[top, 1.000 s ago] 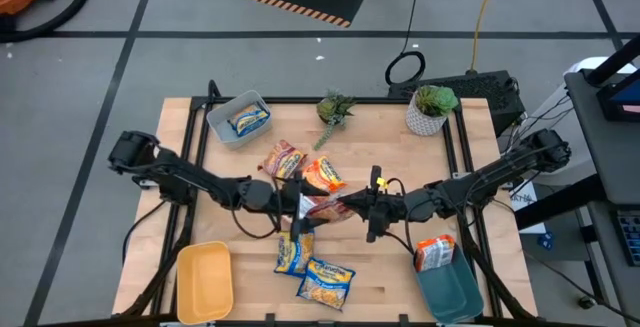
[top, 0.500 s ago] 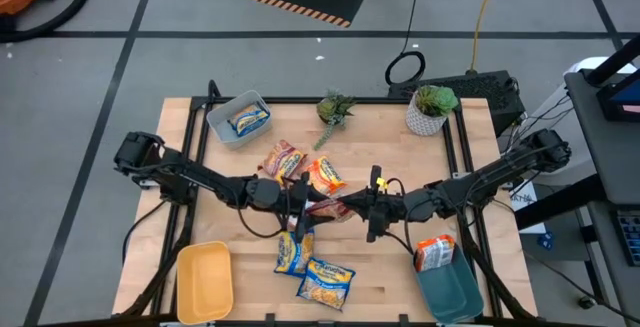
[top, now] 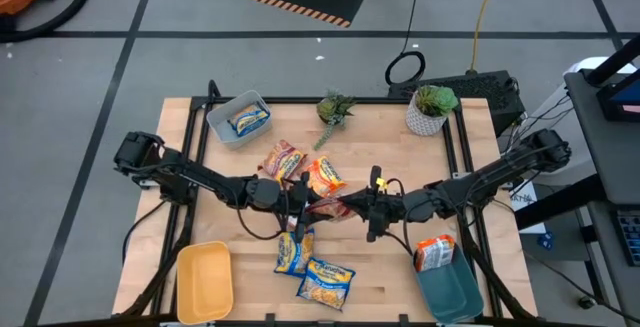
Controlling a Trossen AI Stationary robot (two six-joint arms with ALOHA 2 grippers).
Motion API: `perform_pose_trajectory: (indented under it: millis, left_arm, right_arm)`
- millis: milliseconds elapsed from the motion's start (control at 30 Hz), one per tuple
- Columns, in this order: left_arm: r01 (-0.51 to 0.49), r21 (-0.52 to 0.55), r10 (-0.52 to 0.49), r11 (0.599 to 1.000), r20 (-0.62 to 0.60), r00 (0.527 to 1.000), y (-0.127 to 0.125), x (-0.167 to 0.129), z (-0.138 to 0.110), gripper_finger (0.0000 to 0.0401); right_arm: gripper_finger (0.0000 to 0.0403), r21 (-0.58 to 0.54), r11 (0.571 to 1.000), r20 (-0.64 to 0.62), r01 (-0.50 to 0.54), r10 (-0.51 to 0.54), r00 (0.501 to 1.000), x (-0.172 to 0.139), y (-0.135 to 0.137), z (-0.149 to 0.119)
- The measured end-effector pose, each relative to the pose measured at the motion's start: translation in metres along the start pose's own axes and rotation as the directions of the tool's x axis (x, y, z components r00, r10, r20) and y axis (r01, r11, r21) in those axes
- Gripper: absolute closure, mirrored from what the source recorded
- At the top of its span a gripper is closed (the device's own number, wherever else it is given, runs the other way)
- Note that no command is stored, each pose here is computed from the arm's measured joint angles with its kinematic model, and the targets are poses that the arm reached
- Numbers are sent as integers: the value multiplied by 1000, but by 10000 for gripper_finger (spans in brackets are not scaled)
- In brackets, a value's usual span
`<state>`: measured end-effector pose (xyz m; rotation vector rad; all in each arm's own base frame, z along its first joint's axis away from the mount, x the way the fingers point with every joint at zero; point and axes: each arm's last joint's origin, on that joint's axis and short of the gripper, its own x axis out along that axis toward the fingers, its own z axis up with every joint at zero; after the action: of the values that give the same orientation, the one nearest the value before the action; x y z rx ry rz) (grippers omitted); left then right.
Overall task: Sort Maruchan noodles
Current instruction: Put the bottom red noodle pack into the yellow bin
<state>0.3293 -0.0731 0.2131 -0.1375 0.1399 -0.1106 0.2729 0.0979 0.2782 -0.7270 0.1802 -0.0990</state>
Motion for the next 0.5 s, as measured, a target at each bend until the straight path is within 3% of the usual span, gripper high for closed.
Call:
perform_pose_trajectory:
  millis: [267, 500]
  left_arm:
    - [-1, -62, 1, 998, -8, 1000, -1, -9, 10, 256]
    - [-9, -179, -8, 984, -98, 995, -9, -40, 31, 256]
  right_arm:
    - [324, 48, 986, -57, 158, -155, 986, -18, -8, 11]
    - [277, 79, 945, -131, 317, -306, 943, -43, -15, 23]
